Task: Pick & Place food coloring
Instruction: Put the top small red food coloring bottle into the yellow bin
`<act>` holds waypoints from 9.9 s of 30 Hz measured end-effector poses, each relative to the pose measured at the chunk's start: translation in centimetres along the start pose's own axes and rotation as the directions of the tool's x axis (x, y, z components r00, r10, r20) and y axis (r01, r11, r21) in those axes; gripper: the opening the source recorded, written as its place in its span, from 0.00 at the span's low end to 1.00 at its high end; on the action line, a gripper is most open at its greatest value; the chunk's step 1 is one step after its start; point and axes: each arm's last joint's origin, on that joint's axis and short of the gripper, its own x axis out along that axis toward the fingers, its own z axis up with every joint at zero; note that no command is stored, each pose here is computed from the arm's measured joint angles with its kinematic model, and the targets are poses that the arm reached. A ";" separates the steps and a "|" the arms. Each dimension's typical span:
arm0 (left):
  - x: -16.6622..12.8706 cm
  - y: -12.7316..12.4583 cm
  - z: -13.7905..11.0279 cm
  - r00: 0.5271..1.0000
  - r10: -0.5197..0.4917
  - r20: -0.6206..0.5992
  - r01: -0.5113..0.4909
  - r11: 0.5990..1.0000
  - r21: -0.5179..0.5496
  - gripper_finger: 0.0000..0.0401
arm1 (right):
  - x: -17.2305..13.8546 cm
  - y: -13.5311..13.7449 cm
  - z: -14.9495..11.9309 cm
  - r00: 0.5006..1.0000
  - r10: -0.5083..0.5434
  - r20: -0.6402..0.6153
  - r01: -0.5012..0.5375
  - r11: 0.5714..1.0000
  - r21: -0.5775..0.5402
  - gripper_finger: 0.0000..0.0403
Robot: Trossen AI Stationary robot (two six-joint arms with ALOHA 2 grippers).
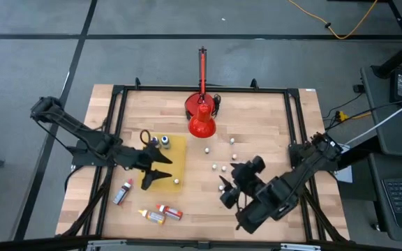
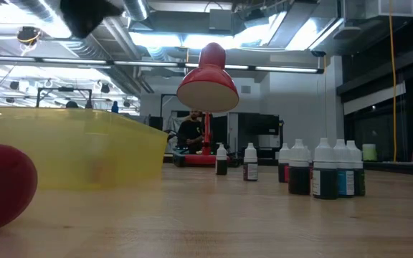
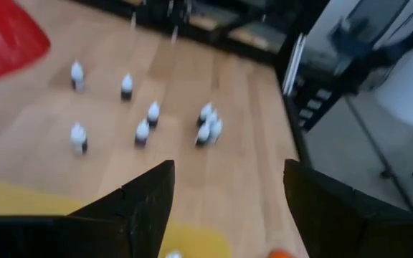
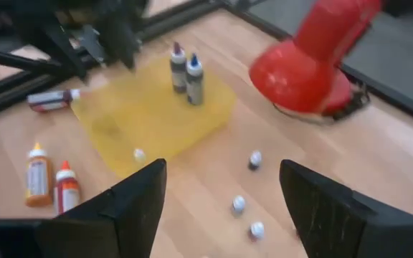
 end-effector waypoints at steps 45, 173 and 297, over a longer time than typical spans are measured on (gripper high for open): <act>-1.6 -0.5 4.5 0.982 0.055 0.181 -0.032 0.991 -0.127 0.60 | 11.2 -16.4 -20.7 0.987 0.138 -0.086 -0.143 0.988 -0.056 0.68; -1.3 -3.5 17.6 0.981 0.169 -0.094 -0.133 0.943 0.303 0.60 | 7.8 -1.6 13.2 0.888 0.460 0.003 -0.443 0.857 -0.263 0.16; 5.6 0.7 -12.2 0.977 0.189 -0.100 -0.174 0.975 0.139 0.16 | 5.9 0.4 10.0 0.952 0.293 -0.094 -0.306 0.927 -0.215 0.77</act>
